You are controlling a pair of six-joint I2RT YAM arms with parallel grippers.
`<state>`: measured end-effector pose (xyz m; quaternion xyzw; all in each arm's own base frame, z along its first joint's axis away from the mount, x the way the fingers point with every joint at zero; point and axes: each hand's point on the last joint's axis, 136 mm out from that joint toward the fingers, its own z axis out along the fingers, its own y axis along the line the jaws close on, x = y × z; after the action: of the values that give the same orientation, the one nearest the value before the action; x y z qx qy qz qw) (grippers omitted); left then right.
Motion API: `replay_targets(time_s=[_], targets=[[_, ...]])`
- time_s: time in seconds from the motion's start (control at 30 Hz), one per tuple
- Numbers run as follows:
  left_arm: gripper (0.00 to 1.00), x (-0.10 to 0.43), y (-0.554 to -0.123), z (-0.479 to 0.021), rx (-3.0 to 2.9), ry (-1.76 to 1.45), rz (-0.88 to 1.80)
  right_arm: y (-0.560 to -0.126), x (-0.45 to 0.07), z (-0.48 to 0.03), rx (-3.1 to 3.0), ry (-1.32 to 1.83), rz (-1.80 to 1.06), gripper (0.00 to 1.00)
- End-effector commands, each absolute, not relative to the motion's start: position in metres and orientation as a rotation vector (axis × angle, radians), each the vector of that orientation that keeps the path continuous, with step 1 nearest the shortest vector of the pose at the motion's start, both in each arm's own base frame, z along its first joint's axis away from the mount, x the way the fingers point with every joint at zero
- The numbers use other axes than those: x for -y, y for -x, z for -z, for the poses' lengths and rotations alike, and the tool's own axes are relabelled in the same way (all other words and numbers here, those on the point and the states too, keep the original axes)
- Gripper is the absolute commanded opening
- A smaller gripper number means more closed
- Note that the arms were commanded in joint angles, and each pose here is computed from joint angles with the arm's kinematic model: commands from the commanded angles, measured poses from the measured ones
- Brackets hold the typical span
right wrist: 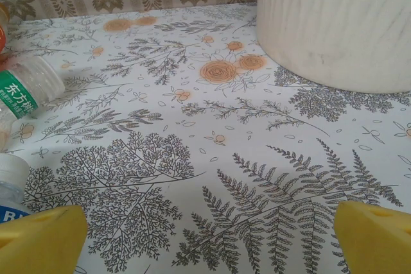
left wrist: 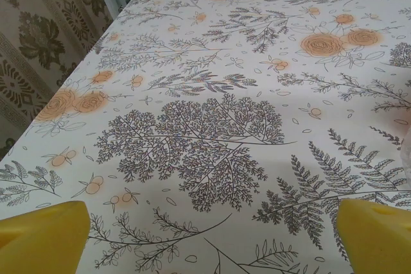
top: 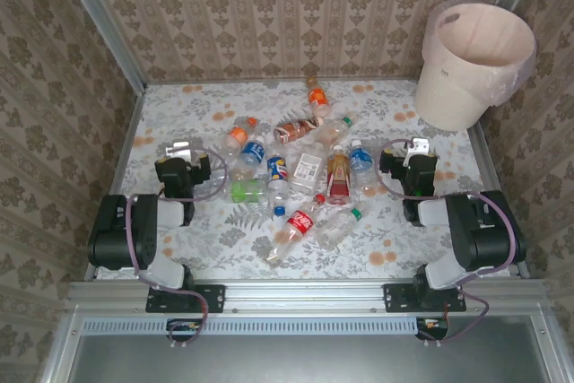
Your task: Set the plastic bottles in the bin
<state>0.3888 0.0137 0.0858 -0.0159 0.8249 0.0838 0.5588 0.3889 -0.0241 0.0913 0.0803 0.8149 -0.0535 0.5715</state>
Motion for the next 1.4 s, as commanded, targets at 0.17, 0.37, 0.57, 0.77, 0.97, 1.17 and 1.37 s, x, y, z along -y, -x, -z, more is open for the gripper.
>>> replay_targets(time_s=[0.17,0.37,0.57,0.77,0.97,1.17,1.37], targets=[[1.00,-0.015,-0.395,-0.096,-1.913,0.028,-0.207,-0.393,0.026,-0.101,-1.870,-0.196,0.142,1.00],[1.00,-0.014,-0.396,-0.097,-1.911,0.029,-0.206,-0.393,0.026,-0.101,-1.872,-0.197,0.140,1.00],[1.00,-0.014,-0.396,-0.097,-1.912,0.028,-0.204,-0.393,0.026,-0.101,-1.874,-0.196,0.140,1.00],[1.00,-0.014,-0.395,-0.096,-1.912,0.026,-0.206,-0.393,0.026,-0.100,-1.874,-0.197,0.140,1.00],[1.00,-0.014,-0.395,-0.097,-1.907,0.024,-0.206,-0.393,0.026,-0.102,-1.869,-0.195,0.136,1.00],[1.00,-0.013,-0.390,-0.123,-1.909,0.021,-0.207,-0.392,0.024,-0.117,-1.958,-0.190,0.137,1.00],[1.00,-0.026,-0.374,-0.154,-1.885,0.160,-0.230,-0.387,0.006,-0.145,-2.037,-0.194,-0.011,1.00]])
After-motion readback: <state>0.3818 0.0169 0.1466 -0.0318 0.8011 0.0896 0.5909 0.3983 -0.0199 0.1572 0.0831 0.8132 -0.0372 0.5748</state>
